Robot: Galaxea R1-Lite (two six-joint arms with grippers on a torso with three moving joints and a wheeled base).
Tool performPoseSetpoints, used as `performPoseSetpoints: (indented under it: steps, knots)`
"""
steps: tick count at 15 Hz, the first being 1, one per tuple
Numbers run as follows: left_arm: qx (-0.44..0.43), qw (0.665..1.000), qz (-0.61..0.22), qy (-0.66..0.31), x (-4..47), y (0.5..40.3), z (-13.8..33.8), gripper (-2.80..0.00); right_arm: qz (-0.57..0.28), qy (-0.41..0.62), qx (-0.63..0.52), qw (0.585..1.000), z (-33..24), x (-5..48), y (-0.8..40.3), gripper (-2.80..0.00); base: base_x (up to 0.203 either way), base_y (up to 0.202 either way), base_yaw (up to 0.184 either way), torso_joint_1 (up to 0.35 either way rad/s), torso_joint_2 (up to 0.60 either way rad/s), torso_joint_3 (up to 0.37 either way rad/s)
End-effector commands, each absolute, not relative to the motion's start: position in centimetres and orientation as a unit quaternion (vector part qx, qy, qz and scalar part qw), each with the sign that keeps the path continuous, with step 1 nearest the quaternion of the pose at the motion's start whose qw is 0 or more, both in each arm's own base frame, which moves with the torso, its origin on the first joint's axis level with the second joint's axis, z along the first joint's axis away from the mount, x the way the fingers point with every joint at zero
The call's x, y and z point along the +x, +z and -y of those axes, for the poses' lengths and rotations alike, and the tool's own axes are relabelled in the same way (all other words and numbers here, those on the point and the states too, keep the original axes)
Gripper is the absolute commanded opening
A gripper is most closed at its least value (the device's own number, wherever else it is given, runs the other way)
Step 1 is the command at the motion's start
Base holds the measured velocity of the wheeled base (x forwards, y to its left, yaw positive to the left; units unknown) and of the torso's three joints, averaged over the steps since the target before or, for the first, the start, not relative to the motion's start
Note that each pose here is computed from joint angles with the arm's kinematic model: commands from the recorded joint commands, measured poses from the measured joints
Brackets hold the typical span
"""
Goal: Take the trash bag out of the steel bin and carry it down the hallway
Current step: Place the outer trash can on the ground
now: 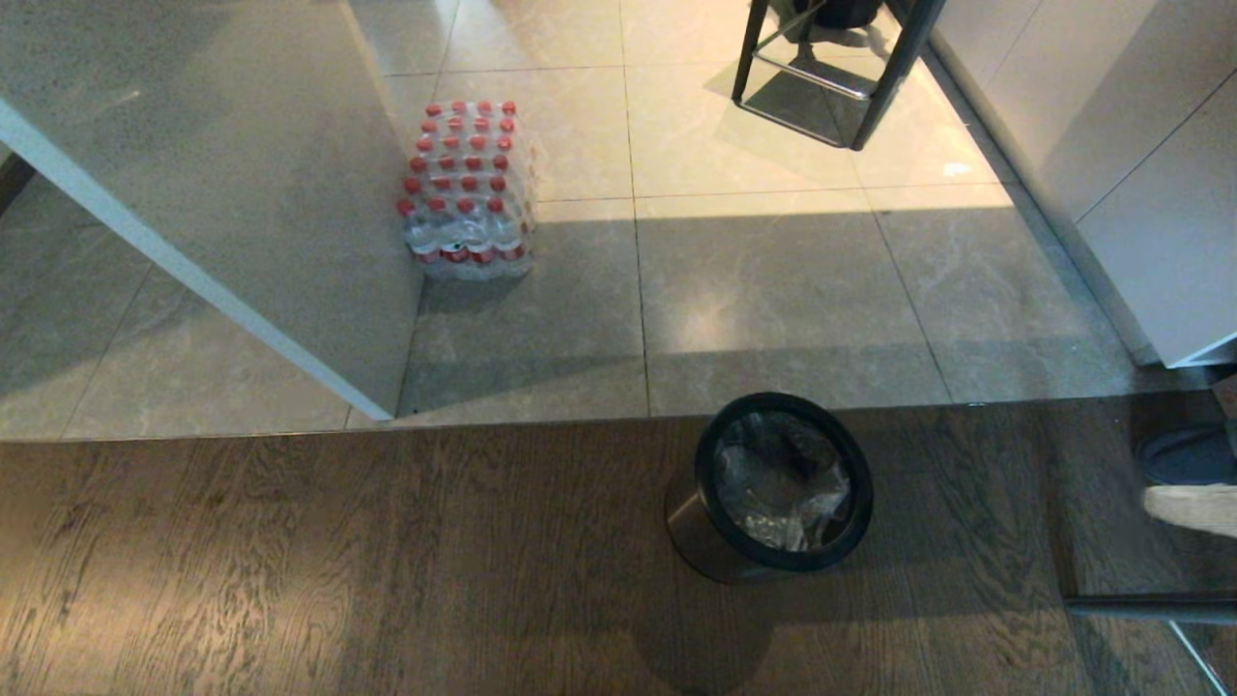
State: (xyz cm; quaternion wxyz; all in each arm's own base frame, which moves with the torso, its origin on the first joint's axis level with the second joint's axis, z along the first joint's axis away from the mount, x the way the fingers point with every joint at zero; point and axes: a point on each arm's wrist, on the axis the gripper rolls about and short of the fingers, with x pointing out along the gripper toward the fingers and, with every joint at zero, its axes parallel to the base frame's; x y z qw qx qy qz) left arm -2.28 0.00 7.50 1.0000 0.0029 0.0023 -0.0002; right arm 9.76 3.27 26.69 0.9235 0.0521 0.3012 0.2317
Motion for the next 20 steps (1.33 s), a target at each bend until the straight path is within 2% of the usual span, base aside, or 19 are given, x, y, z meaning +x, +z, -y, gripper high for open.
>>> performPoseSetpoints:
  steps: [1,4,7,8,11,13,17,20]
  knots:
    - [0.003,1.0,-0.002,0.0,-2.3,7.5,0.0,-2.8,-0.395,0.259,0.034,0.881,-6.1,15.3,24.5,-2.8,0.0,0.0,0.0,0.0,0.0,0.0]
    - [0.003,1.0,-0.002,0.0,-2.3,7.5,0.0,-2.8,-0.42,0.304,0.021,0.855,-8.6,18.4,23.0,-2.8,0.0,0.0,0.0,0.0,0.0,0.0]
    - [0.003,1.0,-0.002,0.0,-2.3,7.5,0.0,-2.8,-0.418,0.336,0.002,0.844,-10.4,19.3,19.3,-2.8,0.0,0.0,0.0,0.0,0.0,0.0]
    - [0.003,1.0,-0.002,0.0,-2.3,7.5,0.0,-2.8,-0.412,0.348,-0.012,0.842,-11.0,19.5,18.1,0.0,0.0,0.0,0.0,0.0,0.0,0.0]
    - [0.003,1.0,-0.002,0.0,-2.3,7.5,0.0,-2.8,-0.43,0.381,-0.117,0.81,-12.1,20.5,14.5,0.0,0.0,0.0,0.0,0.0,0.0,0.0]
    - [0.003,1.0,-0.002,0.0,-2.3,7.5,0.0,-2.8,-0.428,0.38,-0.157,0.805,-13.7,20.8,13.3,0.0,0.0,0.0,0.0,0.0,0.0,0.0]
    - [0.002,1.0,-0.002,0.0,-2.3,7.5,0.0,-2.8,-0.359,0.4,-0.18,0.824,-17.2,22.4,12.0,0.0,0.0,0.0,0.0,0.0,0.0,0.0]
    - [0.003,1.0,-0.002,0.0,-2.3,7.5,0.0,-2.8,-0.343,0.353,-0.208,0.845,-18.7,24.1,11.0,0.0,0.0,0.0,0.0,0.0,0.0,0.0]
